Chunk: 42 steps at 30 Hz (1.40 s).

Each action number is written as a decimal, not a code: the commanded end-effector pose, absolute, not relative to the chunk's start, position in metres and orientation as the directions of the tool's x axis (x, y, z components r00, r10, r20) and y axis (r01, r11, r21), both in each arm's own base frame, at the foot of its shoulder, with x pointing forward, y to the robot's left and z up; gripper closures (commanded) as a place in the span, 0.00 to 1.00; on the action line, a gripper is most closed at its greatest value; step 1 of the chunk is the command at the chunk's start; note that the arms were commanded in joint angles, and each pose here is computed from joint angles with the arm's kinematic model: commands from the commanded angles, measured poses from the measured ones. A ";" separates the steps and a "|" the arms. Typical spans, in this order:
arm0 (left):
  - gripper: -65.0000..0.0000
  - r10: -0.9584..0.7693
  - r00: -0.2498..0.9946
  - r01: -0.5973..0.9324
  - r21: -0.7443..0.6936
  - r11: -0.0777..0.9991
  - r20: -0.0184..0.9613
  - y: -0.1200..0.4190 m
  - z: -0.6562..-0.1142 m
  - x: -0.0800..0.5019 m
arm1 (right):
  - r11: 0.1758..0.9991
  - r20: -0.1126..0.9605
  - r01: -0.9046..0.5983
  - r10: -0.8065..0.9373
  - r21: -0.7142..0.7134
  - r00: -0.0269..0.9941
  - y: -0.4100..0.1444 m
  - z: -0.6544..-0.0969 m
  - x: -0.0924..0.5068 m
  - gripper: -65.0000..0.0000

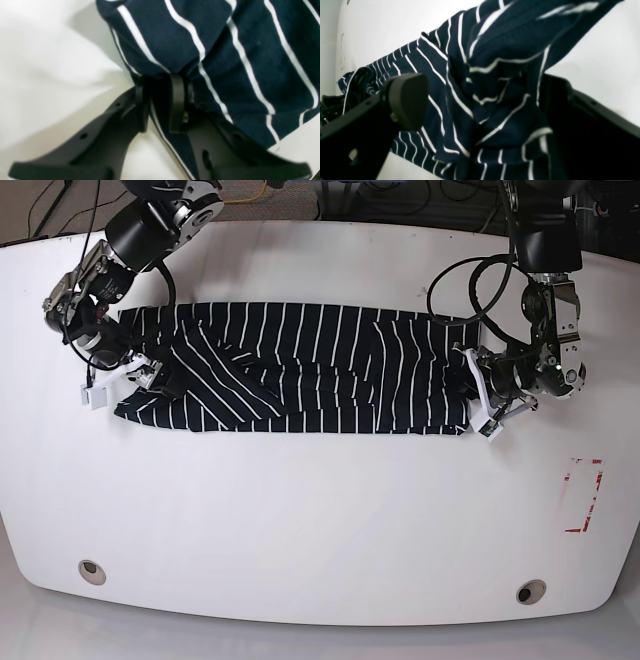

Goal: Layout the t-shirt on the table in an organized manner, then fold the t-shirt properly
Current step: 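Move the right gripper to the opposite shirt end and grasp it, then lift both held shirt ends and bring them together over the middle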

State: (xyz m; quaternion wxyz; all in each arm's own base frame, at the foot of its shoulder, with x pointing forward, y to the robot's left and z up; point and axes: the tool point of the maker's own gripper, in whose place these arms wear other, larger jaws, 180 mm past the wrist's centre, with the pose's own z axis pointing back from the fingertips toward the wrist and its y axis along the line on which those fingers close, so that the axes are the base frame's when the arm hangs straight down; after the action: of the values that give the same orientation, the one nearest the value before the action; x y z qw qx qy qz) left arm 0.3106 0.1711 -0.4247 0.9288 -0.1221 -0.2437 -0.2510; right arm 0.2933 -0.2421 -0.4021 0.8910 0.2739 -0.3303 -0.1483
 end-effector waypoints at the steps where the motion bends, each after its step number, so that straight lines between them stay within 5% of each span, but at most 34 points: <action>1: 0.83 -0.461 0.797 0.518 -0.048 0.854 0.391 0.194 -0.439 0.294 | 0.823 0.516 0.068 -0.415 0.564 0.749 -0.241 -0.400 0.297 0.00; 4: 0.83 -0.461 0.797 0.518 -0.048 0.854 0.391 0.194 -0.439 0.294 | 0.829 0.535 0.053 -0.407 0.556 0.740 -0.241 -0.397 0.302 0.08; 16: 0.83 -0.530 0.776 0.566 -0.008 0.824 0.343 0.189 -0.445 0.291 | 0.863 0.543 0.033 -0.347 0.504 0.765 -0.234 -0.405 0.303 1.00; 31: 0.83 -0.565 0.745 0.609 -0.014 0.793 0.355 0.156 -0.447 0.298 | 0.964 0.730 -0.105 -0.110 0.243 0.674 -0.233 -0.327 0.305 1.00; 42: 0.83 -0.617 0.692 0.674 -0.029 0.739 0.376 0.112 -0.446 0.303 | 0.935 0.785 -0.330 0.106 0.130 0.610 -0.164 -0.292 0.309 1.00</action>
State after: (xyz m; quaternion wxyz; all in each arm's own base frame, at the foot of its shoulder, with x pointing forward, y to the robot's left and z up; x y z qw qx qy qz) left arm 0.3236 0.1167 -0.4280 0.9136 -0.0968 -0.2288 -0.3218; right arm 0.3013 -0.1760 -0.3069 0.9021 0.1239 -0.3980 0.1115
